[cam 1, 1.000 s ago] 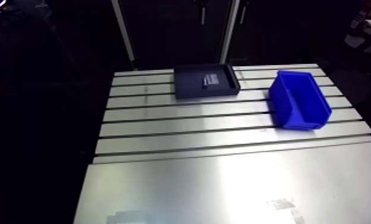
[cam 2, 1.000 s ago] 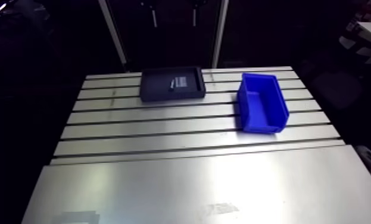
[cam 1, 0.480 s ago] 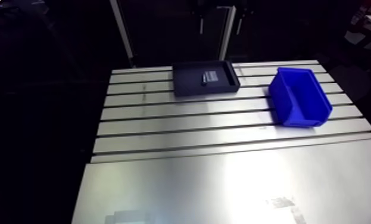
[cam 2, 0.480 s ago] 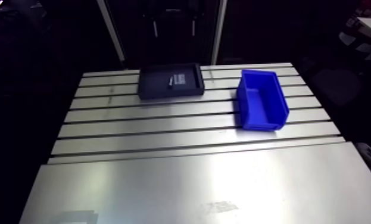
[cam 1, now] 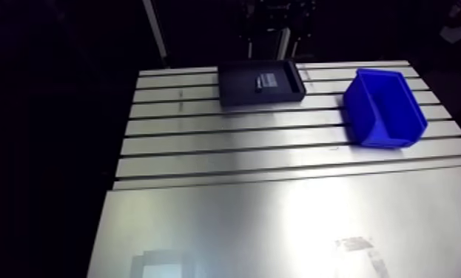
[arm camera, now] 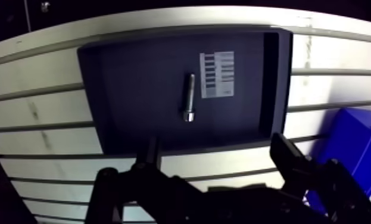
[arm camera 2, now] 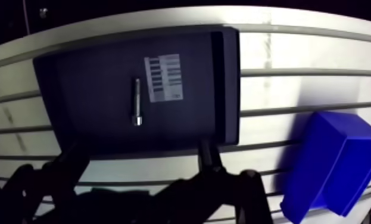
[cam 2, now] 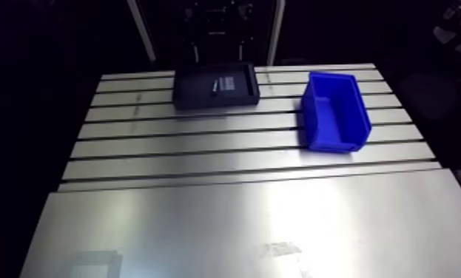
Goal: Pick up the M10 bolt from the tray and put it into the blue bin.
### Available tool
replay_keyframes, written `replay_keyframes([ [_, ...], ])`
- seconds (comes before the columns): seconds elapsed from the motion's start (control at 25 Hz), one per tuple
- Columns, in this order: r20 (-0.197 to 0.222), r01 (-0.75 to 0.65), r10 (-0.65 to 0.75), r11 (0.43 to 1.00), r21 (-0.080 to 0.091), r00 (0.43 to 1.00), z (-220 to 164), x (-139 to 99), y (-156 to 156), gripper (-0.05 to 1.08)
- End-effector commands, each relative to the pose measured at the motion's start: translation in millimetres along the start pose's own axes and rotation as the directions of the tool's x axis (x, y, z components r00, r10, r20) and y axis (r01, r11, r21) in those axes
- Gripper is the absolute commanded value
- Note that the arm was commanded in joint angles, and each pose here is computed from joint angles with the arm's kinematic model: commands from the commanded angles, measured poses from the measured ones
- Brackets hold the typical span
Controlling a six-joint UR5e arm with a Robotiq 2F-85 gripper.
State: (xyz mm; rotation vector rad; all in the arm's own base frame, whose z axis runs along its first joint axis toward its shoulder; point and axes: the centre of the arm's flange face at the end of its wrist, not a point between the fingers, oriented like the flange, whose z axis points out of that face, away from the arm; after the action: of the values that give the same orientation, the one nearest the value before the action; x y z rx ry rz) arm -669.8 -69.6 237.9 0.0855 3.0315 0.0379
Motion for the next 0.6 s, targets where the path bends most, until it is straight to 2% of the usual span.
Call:
replay_keyframes([
  [0.04, 0.003, 0.011, -0.011, 1.000, -0.004, 1.000, 27, 4, -9, 0.01],
  [0.36, 0.003, 0.011, -0.011, 1.000, -0.004, 1.000, 50, 10, -9, 0.02],
  [0.6, -0.008, 0.017, -0.017, 1.000, -0.004, 1.000, 56, 8, -14, 0.15],
])
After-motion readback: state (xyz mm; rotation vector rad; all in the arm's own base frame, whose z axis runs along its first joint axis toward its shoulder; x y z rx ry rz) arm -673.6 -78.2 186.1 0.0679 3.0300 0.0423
